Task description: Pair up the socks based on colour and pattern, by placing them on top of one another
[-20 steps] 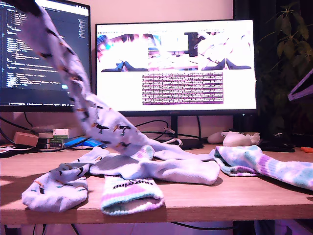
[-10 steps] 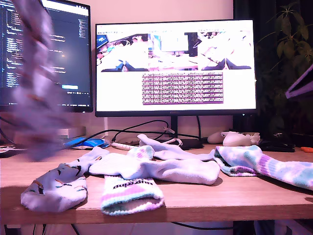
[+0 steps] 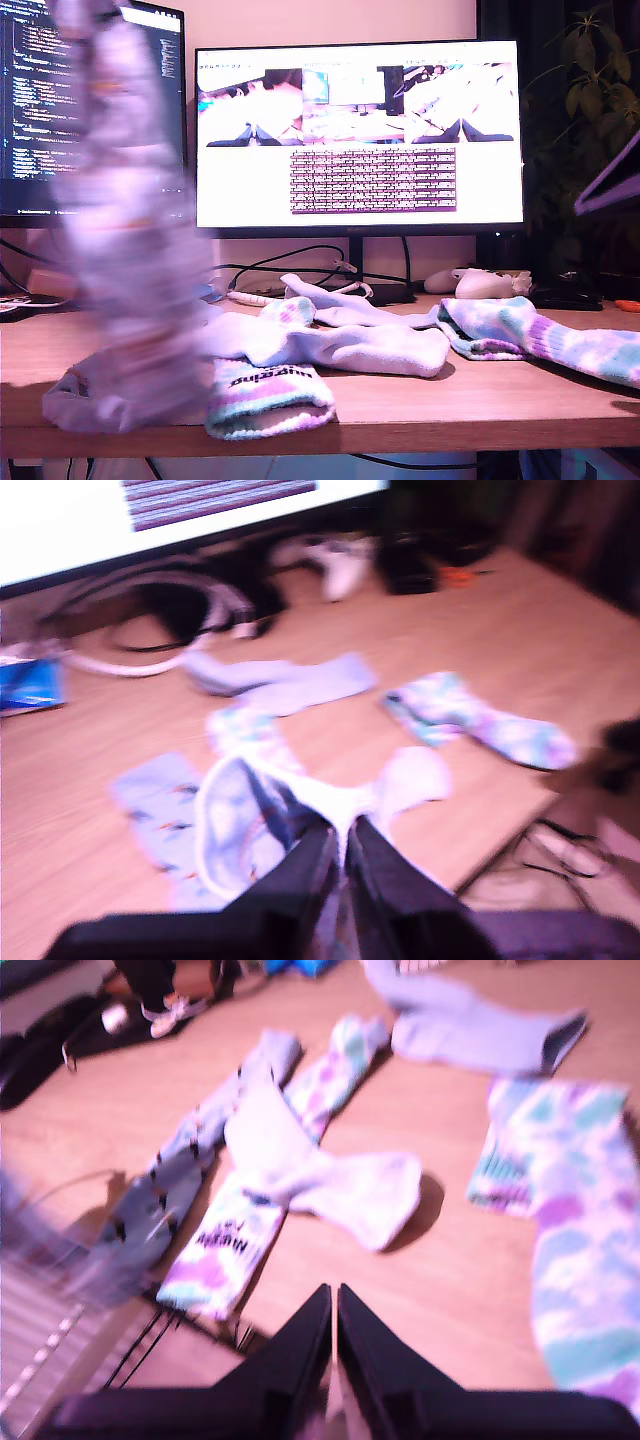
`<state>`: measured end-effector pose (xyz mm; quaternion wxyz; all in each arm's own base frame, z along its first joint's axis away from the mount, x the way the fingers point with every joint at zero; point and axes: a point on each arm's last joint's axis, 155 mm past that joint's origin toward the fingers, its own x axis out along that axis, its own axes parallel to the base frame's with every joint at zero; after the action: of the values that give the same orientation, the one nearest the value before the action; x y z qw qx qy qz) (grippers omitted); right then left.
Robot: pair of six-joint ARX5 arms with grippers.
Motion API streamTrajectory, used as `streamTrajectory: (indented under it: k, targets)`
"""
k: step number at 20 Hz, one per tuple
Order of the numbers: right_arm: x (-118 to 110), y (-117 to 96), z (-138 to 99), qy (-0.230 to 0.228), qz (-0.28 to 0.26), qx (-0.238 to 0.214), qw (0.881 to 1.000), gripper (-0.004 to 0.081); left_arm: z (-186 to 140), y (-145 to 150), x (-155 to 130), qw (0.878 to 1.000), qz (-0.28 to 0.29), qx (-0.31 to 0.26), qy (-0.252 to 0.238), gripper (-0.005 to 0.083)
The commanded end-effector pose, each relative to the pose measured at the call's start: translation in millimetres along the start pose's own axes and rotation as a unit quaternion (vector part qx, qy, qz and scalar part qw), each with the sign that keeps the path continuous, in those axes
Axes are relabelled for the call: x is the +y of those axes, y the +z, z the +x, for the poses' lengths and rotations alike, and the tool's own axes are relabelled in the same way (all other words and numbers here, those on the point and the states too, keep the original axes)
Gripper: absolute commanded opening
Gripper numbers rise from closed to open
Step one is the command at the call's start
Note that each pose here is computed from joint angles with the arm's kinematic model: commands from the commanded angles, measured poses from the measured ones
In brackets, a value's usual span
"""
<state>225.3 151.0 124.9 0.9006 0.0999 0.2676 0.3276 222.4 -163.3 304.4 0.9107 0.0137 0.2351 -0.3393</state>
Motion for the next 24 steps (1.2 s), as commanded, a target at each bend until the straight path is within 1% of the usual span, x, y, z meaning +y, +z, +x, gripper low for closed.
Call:
streamTrajectory:
  k: [1, 4, 7, 9, 11, 13, 14, 18, 21, 23, 24]
  targets:
    - [4.9, 9.5, -0.9, 0.009, -0.006, -0.01, 1.0, -0.0012, 9.3, -2.6, 2.0, 1.0, 0.001, 0.01, 0.0, -0.0019]
    - [5.8, 10.7, -0.4, 0.013, -0.007, -0.012, 1.0, -0.0012, 28.4, -11.1, 12.6, 0.999, 0.012, 0.04, 0.014, -0.0019]
    - [5.8, 11.2, -0.4, 0.013, -0.009, -0.013, 1.0, -0.0012, 47.9, -23.0, 18.0, 0.997, 0.015, 0.074, 0.014, -0.0019]
    - [6.1, 12.4, -0.5, 0.013, -0.01, -0.015, 1.0, -0.0011, 53.3, -18.5, 17.4, 0.997, 0.022, 0.068, 0.008, -0.0019]
    - [6.1, 12.3, -0.5, 0.013, -0.012, -0.015, 1.0, -0.0012, 45.7, -2.4, 5.8, 0.999, 0.025, 0.045, -0.014, -0.0019]
    - [6.0, 12.3, -0.5, 0.013, -0.012, -0.015, 1.0, -0.0012, 31.7, 11.7, 0.8, 0.999, 0.031, 0.027, -0.017, -0.0019]
    - [6.1, 12.4, -0.5, 0.013, -0.012, -0.015, 1.0, -0.0012, 24.8, 13.8, -0.8, 0.999, 0.032, 0.027, -0.016, -0.0019]
    - [6.1, 12.5, -0.5, 0.013, -0.012, -0.016, 1.0, -0.0012, 10.4, 8.2, 1.4, 0.999, 0.03, 0.042, -0.001, -0.0019]
    - [6.2, 12.6, -0.5, 0.013, -0.012, -0.016, 1.0, -0.0011, 8.6, 0.4, 1.2, 0.998, 0.03, 0.056, -0.002, -0.0019]
    - [6.3, 12.4, -0.5, 0.013, -0.012, -0.015, 1.0, -0.0012, 8.7, 0.4, 1.8, 0.998, 0.03, 0.056, 0.0, -0.0019]
    - [6.5, 12.4, -0.5, 0.014, -0.012, -0.015, 1.0, -0.0012, 8.7, 0.3, 4.8, 0.998, 0.032, 0.057, 0.008, -0.0019]
